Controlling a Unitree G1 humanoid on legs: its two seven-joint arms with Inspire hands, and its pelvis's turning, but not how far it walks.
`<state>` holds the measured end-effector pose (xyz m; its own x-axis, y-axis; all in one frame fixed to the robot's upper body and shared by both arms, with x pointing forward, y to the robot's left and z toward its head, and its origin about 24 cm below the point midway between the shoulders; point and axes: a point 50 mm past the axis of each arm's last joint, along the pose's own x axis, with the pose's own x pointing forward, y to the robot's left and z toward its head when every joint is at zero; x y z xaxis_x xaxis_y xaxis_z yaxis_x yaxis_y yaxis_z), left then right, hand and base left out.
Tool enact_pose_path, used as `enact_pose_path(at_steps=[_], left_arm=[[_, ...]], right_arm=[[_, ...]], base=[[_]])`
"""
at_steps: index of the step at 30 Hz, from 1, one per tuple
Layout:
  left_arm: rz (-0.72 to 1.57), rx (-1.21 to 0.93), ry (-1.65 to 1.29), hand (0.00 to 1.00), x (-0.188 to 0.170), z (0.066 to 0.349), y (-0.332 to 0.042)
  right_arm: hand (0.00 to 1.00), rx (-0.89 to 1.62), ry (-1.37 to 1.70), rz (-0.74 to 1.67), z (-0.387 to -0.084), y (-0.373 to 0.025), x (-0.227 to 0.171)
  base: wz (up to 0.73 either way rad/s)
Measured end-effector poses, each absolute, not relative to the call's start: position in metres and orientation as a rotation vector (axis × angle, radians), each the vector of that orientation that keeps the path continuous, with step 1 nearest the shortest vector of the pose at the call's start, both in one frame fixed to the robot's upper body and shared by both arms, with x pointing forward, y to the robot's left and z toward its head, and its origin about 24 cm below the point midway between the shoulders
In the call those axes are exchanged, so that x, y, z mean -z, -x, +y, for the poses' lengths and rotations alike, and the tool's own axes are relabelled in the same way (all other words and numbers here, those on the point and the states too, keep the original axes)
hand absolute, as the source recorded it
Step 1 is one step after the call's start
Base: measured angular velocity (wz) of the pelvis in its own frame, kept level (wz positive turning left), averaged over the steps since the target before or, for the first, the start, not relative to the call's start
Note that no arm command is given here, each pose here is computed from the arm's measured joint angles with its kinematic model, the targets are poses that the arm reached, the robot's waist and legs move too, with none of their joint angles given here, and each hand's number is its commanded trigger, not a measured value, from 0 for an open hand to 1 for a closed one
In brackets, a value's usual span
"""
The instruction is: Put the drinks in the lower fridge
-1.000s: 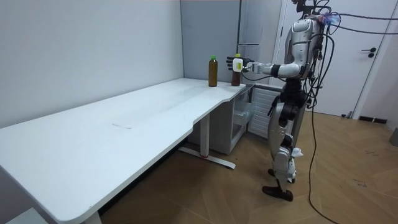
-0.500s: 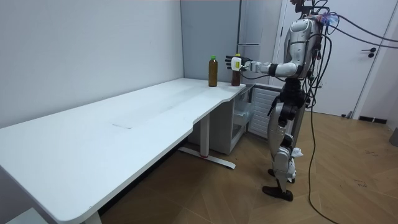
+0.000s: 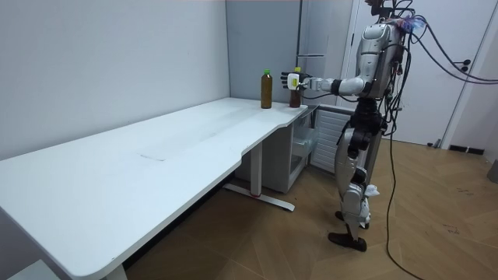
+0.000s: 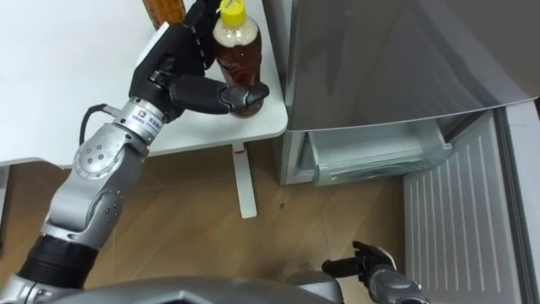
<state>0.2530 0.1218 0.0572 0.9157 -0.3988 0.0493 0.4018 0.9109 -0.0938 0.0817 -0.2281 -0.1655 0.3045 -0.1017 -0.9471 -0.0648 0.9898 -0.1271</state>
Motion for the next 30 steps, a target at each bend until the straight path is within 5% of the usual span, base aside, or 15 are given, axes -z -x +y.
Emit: enact_pose_path(at_steps=[1, 2, 3, 4, 5, 30], left_arm=[[-0.032, 0.414, 0.102, 0.00, -0.058, 0.121, -0.254], [-0.032, 0.414, 0.102, 0.37, -0.058, 0.121, -0.255], [-0.032, 0.414, 0.101, 0.57, -0.058, 0.121, -0.255], [-0.029, 0.413, 0.100, 0.92, -0.058, 0.121, -0.256], [-0.026, 0.413, 0.099, 1.00, -0.058, 0.121, -0.257], [0.096, 0.379, 0.099, 1.00, -0.042, 0.121, -0.257]], right_arm=[[0.00, 0.026, 0.151, 1.267, -0.228, -0.082, 0.166], [0.00, 0.026, 0.152, 1.268, -0.228, -0.082, 0.166], [0.00, 0.026, 0.152, 1.269, -0.228, -0.082, 0.165], [0.00, 0.027, 0.153, 1.270, -0.228, -0.082, 0.165], [0.00, 0.027, 0.153, 1.270, -0.228, -0.082, 0.165], [0.00, 0.038, 0.159, 1.290, -0.230, -0.084, 0.165]], base=[[0.00], [0.00], [-0.04], [-0.04], [0.00], [0.00]])
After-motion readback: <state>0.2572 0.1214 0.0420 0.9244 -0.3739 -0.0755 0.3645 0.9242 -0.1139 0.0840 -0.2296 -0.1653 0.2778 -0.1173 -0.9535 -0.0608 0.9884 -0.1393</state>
